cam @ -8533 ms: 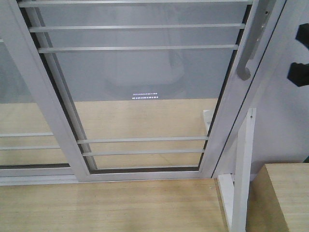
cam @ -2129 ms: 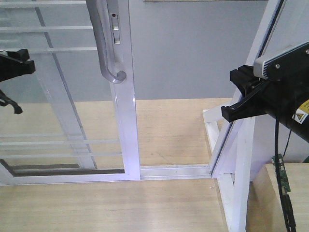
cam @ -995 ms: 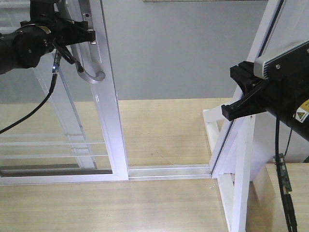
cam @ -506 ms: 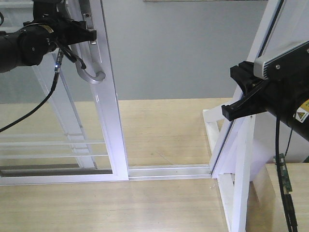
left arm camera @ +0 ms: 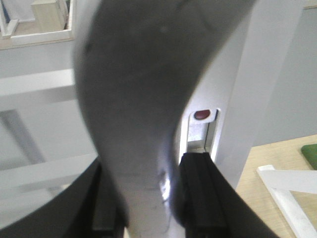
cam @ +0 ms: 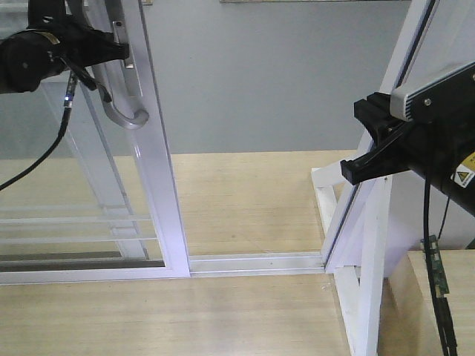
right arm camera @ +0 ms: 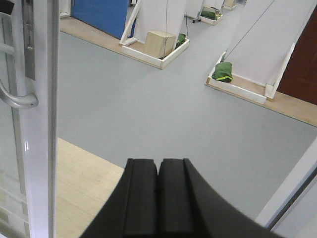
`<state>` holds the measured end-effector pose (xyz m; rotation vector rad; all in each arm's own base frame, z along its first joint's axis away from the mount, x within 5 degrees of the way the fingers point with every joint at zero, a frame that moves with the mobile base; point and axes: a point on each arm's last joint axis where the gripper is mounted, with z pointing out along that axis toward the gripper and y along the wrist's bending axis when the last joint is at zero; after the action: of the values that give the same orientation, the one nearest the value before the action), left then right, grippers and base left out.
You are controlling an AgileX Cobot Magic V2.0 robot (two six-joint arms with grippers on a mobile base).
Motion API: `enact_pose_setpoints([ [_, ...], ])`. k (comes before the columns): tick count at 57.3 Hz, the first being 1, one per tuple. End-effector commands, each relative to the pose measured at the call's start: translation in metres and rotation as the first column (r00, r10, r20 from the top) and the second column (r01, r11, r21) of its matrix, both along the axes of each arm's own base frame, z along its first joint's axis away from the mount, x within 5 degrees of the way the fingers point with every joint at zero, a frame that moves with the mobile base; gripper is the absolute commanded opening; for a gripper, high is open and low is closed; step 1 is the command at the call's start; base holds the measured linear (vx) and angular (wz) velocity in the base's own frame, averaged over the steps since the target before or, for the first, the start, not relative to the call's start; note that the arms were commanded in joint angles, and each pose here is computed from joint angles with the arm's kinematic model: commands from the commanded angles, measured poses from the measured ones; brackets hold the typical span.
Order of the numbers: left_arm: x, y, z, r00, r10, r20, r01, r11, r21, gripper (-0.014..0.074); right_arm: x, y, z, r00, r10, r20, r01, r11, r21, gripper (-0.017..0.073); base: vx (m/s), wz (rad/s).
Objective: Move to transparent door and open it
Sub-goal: 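Slide the door panel farther open with the left gripper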
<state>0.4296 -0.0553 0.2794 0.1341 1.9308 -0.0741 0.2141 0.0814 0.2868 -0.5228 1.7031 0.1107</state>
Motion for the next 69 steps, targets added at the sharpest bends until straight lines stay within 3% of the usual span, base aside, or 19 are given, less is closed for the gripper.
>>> enact_pose_setpoints([
  [1, -0.009, 0.033, 0.066, 0.958, 0.093, 0.271, -0.086, 0.996, -0.038, -0.0001, 0.002, 0.0, 0.02, 0.993, 0.0, 0.118, -0.005, 0.999, 0.04, 0.0002, 0.0, -0.01],
  [22, -0.009, 0.062, 0.066, 0.951, 0.163, 0.264, -0.157, 0.987, -0.043, 0.0, 0.002, 0.0, 0.019, 0.993, -0.001, 0.117, -0.003, 0.999, 0.042, 0.0002, 0.0, 0.0],
  [40, -0.026, 0.062, 0.07, 0.967, 0.147, 0.208, -0.146, 0.989, -0.021, 0.0, 0.002, 0.0, 0.019, 0.994, -0.002, 0.112, -0.003, 0.999, 0.04, 0.0002, 0.0, 0.0],
  [46, -0.047, 0.062, 0.067, 0.965, 0.137, 0.223, -0.146, 0.989, 0.024, 0.0, 0.002, 0.0, 0.019, 0.994, -0.002, 0.112, -0.003, 0.999, 0.04, 0.0002, 0.0, 0.0],
  [69, -0.177, 0.06, 0.056, 0.962, 0.136, 0.239, -0.145, 0.989, 0.023, 0.0, 0.001, 0.0, 0.019, 0.995, -0.002, 0.104, -0.002, 0.999, 0.038, 0.0002, 0.0, 0.0],
])
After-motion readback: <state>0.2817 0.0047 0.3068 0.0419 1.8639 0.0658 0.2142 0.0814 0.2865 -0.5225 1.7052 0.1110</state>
